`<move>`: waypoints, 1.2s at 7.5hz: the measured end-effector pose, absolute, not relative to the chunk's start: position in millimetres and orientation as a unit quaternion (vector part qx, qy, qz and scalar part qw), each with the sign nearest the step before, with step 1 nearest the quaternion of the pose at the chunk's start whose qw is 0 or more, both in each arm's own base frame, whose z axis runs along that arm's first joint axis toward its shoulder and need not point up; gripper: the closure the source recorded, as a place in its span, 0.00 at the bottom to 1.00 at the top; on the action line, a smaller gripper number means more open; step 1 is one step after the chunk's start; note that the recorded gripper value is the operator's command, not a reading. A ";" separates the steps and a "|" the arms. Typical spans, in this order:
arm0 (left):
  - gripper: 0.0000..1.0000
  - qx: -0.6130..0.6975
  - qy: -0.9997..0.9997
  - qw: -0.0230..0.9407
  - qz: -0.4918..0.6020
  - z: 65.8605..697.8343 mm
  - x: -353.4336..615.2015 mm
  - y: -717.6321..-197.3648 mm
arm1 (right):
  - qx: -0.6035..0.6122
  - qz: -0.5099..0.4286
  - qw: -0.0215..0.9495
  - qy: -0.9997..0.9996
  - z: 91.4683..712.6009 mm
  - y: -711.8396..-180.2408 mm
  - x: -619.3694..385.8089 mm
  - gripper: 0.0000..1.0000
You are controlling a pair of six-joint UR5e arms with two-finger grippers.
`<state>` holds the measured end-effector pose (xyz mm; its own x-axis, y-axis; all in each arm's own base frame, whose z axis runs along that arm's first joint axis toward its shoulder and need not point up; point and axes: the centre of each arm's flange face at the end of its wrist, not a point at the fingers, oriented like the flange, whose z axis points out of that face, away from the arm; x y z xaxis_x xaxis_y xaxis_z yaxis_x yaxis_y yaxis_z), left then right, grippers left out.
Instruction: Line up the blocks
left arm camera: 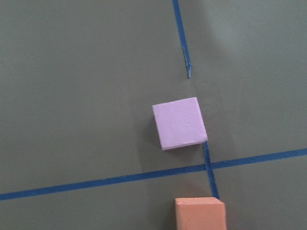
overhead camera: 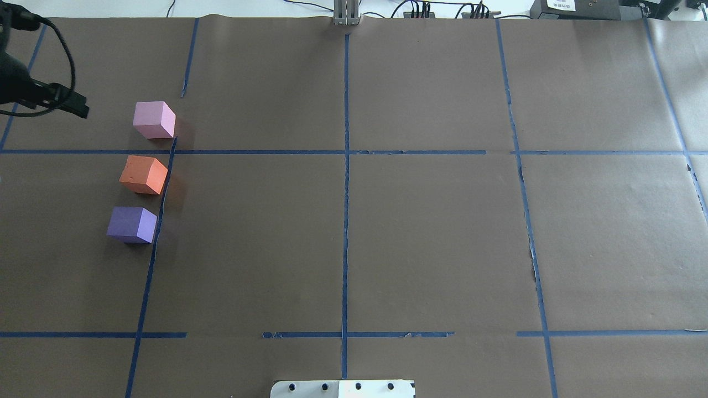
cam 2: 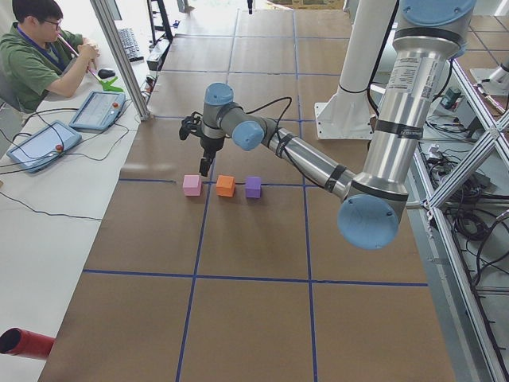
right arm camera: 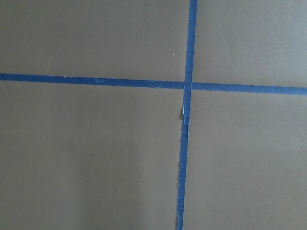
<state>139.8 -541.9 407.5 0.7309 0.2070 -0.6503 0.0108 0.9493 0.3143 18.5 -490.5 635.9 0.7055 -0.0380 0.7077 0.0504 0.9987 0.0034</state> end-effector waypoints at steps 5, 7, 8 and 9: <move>0.00 0.078 0.382 0.918 0.076 585.2 -10.4 -509.7 | -0.008 -0.024 0.923 -0.383 635.9 -490.5 18.5 0.00; 0.00 0.056 0.382 0.921 0.051 622.2 -32.5 -480.8 | -0.008 -0.024 0.923 -0.383 635.8 -490.5 18.5 0.00; 0.00 0.051 0.381 0.922 0.042 632.0 -39.9 -471.1 | -0.008 -0.024 0.923 -0.383 635.8 -490.5 18.5 0.00; 0.00 0.048 0.381 0.923 0.034 637.6 -45.5 -465.2 | -0.008 -0.024 0.923 -0.383 635.8 -490.5 18.5 0.00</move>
